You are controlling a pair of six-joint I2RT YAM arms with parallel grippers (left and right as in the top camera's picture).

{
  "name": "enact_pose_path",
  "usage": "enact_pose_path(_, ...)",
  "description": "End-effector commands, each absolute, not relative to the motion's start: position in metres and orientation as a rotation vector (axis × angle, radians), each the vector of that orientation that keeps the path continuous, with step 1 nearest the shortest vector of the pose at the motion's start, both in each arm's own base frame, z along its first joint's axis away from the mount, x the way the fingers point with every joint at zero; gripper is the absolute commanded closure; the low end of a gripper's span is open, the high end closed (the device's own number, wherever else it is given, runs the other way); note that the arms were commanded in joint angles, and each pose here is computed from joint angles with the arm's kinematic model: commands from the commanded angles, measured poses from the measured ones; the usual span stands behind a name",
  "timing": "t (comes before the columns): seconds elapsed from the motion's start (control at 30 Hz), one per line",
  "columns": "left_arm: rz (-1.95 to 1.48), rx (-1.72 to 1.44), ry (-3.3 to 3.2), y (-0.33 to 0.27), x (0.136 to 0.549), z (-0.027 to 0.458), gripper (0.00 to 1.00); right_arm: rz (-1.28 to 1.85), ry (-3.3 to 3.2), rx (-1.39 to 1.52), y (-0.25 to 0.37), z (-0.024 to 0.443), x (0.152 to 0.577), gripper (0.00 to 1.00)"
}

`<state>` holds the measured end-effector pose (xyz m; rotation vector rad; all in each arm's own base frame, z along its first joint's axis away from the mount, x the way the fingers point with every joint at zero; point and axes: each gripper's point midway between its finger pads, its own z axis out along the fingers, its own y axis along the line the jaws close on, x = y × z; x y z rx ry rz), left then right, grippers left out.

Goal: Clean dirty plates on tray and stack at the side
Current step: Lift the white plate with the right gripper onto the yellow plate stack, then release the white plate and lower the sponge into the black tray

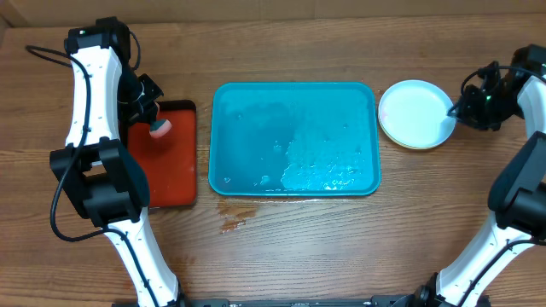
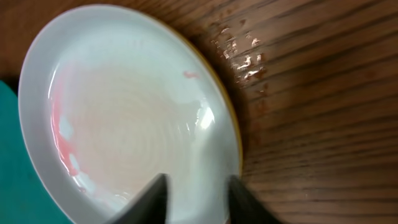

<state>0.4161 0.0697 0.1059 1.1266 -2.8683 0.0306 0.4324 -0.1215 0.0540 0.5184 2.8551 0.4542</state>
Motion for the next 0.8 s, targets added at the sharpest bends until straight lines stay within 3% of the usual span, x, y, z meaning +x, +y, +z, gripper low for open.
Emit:
enact_pose_path(0.0,0.051,1.106,-2.890,0.067,0.414,0.115,0.96,0.513,2.864,0.553,-0.104,0.050,0.432,0.37)
enact_pose_path(0.13,-0.018,1.106,-2.891,0.074,0.411,0.115,0.96,0.733,2.816,0.490,-0.068,0.069,0.438,0.37)
enact_pose_path(0.2,-0.039,1.104,-2.880,0.077,0.408,0.112,0.96,0.811,2.777,0.445,-0.052,0.084,0.442,0.32)
enact_pose_path(0.3,-0.061,1.095,-2.845,0.078,0.399,0.103,0.96,0.826,2.718,0.342,-0.030,0.119,0.445,0.12)
enact_pose_path(0.33,-0.072,1.093,-2.839,0.079,0.398,0.099,0.96,0.817,2.703,0.312,-0.025,0.130,0.445,0.00)
enact_pose_path(0.67,-0.133,1.071,-2.799,0.081,0.383,0.041,0.95,0.606,2.581,-0.013,0.043,0.225,0.426,0.00)
enact_pose_path(0.77,-0.185,1.071,-2.809,0.088,0.382,0.035,0.88,0.576,2.550,-0.097,0.064,0.242,0.418,0.00)
